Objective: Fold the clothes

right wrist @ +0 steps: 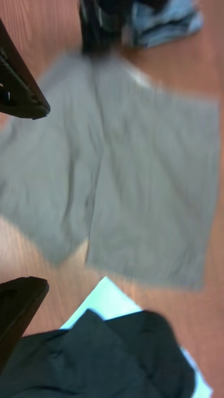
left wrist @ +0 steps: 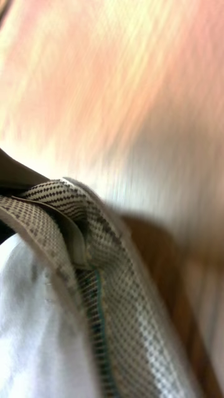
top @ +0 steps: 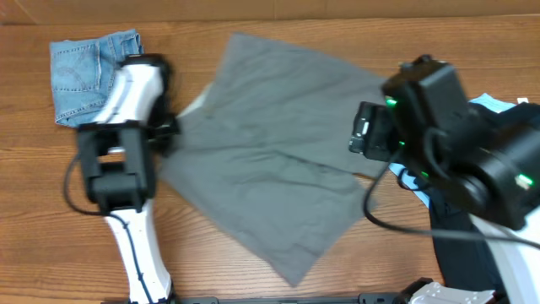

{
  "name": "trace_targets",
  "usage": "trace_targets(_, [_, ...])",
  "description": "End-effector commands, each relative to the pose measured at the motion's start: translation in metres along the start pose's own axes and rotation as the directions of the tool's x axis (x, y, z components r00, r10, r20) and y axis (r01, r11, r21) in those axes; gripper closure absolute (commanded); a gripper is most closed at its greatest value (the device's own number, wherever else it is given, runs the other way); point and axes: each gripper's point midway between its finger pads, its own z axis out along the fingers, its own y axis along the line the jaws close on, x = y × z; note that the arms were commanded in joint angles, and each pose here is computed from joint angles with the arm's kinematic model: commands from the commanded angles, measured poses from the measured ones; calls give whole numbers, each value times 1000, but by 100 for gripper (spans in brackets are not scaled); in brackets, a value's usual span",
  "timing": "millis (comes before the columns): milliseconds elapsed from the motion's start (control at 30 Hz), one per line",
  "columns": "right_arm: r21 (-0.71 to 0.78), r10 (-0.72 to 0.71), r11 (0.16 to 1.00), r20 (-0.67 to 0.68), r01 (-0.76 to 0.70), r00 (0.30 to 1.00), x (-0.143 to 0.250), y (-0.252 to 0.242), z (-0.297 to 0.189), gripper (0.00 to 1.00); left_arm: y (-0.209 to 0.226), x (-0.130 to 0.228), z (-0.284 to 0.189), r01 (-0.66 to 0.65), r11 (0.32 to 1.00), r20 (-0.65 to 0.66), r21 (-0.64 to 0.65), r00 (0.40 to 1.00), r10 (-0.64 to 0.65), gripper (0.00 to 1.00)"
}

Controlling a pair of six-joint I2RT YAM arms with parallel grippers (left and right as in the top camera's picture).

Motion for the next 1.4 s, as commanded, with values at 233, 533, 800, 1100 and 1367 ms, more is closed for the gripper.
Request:
trace_targets(233, [85,-1,996,-362,34,932,54,0,139,19,49,0,-37,114,969,11,218,993,-119,83])
trace_targets(533, [154,25,983,-645,97,764,130,-45,227,34,66,26,-140,70,953,291,296,943,-160,31])
trace_targets(800, [41,-29,996,-716,83,698,189,-54,269,37,79,54,-185,16,942,408,337,899,-161,32])
trace_targets(1100, [17,-34,998,-669,61,743,204,-60,297,96,75,68,-201,-73,928,451,365,886,-108,35])
trace_targets(1367, [312,201,948,-415,-69,887,109,-132,310,96,75,70,-200,-72,928,445,365,889,-106,35])
